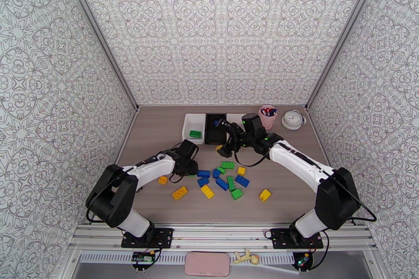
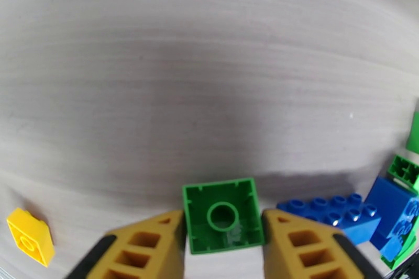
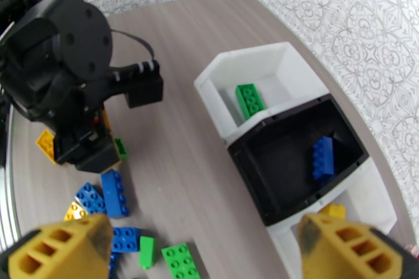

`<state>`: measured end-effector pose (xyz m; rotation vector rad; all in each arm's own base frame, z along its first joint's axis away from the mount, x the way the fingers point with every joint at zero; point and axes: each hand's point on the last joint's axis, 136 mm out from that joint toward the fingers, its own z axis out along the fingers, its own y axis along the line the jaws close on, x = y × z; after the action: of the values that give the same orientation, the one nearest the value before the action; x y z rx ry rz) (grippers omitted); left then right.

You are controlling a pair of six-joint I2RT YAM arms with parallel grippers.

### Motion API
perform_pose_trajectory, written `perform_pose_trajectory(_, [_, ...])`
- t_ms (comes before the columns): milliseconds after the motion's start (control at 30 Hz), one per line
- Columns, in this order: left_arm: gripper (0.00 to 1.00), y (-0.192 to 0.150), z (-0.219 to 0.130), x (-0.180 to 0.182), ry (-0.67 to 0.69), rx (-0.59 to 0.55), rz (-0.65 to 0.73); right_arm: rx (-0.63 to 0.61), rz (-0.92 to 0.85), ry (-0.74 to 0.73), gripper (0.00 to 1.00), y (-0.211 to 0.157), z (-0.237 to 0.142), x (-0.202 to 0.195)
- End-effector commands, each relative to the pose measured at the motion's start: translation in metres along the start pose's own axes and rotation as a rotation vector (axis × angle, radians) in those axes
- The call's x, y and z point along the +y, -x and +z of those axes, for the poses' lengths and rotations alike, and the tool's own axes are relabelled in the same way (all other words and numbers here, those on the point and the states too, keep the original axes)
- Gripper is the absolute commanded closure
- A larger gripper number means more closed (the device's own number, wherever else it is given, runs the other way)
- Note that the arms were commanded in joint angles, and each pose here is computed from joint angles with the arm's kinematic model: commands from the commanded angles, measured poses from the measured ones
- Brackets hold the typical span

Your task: Sort the legos into containers by color

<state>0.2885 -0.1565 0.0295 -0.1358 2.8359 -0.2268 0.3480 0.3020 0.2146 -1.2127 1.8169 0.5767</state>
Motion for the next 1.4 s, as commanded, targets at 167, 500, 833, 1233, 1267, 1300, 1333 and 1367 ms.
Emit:
perform_pose_trajectory(167, [0.67,0.005,-0.004,0.001,0.008,-0.011,-0.004,-0.013,-0.015,0.002,0.03,0.005,-0.009,0.002])
perform_pose_trajectory(500, [0.67,0.056,-0.056,-0.017,-0.068,-0.262,0.022,-0.03,-0.023,0.002,0.03,0.008,-0.016,0.006])
perform_pose_trajectory(833, [0.67,0.163,-0.094,-0.052,-0.169,-0.578,-0.014,-0.09,-0.015,0.009,0.03,0.02,-0.019,0.007])
perform_pose_trajectory(1233, [0.66,0.243,-0.057,-0.041,-0.126,-0.603,-0.037,-0.092,-0.008,-0.013,0.03,0.018,-0.018,0.004])
perform_pose_trajectory(1267, [0.66,0.246,-0.051,-0.041,-0.12,-0.597,-0.037,-0.092,-0.009,-0.013,0.03,0.018,-0.017,0.004])
perform_pose_trajectory(1300, [0.66,0.248,-0.044,-0.039,-0.11,-0.586,-0.037,-0.092,-0.011,-0.015,0.03,0.019,-0.017,0.003])
perform_pose_trajectory(1333, [0.66,0.25,-0.039,-0.04,-0.108,-0.579,-0.033,-0.092,-0.014,-0.014,0.03,0.019,-0.017,0.003])
perform_pose_trajectory(1367, [0.66,0.252,-0.034,-0.04,-0.105,-0.574,-0.028,-0.091,-0.015,-0.016,0.03,0.02,-0.017,0.002])
